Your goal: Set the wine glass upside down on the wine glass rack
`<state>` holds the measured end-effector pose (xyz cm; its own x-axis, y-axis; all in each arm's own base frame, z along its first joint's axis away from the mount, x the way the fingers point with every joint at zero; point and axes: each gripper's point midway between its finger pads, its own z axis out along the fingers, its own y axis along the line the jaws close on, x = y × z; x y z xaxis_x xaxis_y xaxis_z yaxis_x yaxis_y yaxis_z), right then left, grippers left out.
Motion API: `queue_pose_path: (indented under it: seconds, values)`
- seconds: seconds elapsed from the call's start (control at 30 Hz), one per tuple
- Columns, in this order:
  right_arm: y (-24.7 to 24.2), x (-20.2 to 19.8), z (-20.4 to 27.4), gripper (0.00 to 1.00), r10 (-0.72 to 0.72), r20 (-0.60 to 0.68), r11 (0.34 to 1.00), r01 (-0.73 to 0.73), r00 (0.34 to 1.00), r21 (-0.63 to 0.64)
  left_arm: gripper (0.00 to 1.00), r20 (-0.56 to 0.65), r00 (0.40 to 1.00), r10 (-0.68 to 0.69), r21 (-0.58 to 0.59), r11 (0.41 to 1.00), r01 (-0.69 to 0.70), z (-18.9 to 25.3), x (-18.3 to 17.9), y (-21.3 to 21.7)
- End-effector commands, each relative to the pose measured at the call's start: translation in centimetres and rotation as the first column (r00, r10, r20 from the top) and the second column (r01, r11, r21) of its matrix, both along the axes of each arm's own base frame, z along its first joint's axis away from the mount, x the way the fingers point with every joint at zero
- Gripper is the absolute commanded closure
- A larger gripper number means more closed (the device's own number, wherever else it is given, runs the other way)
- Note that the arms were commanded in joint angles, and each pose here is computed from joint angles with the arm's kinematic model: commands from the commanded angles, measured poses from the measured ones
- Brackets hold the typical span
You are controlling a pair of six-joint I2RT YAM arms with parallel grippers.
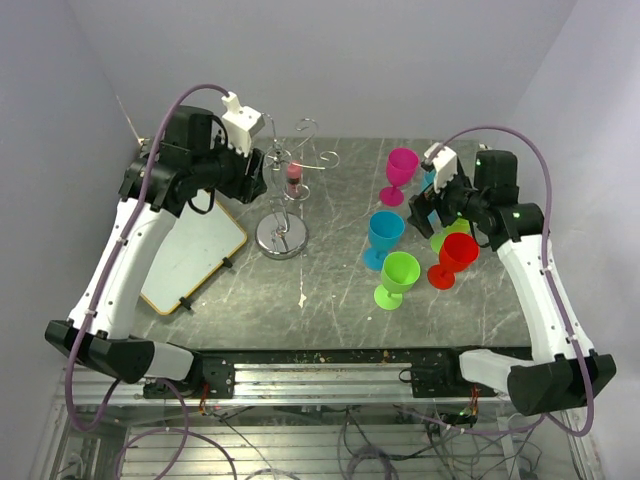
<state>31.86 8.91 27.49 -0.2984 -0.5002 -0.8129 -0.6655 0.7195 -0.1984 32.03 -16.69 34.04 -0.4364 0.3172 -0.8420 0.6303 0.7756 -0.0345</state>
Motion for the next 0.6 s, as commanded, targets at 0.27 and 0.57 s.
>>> queue_pose_path:
  seconds: [0.27,0.57]
  values:
    - [3.1,2.9,-4.3,0.08,0.019,-0.063,1.000,-0.020,0.998,-0.024,0.65,-0.011,0.999,-0.044,-0.096,0.994,0.043,0.9,-2.1,-0.6]
    - [4.6,4.0,-7.4,0.23,0.031,-0.130,0.998,-0.038,0.991,-0.053,0.59,0.019,0.999,-0.035,-0.073,0.997,0.036,1.1,-0.9,-0.5]
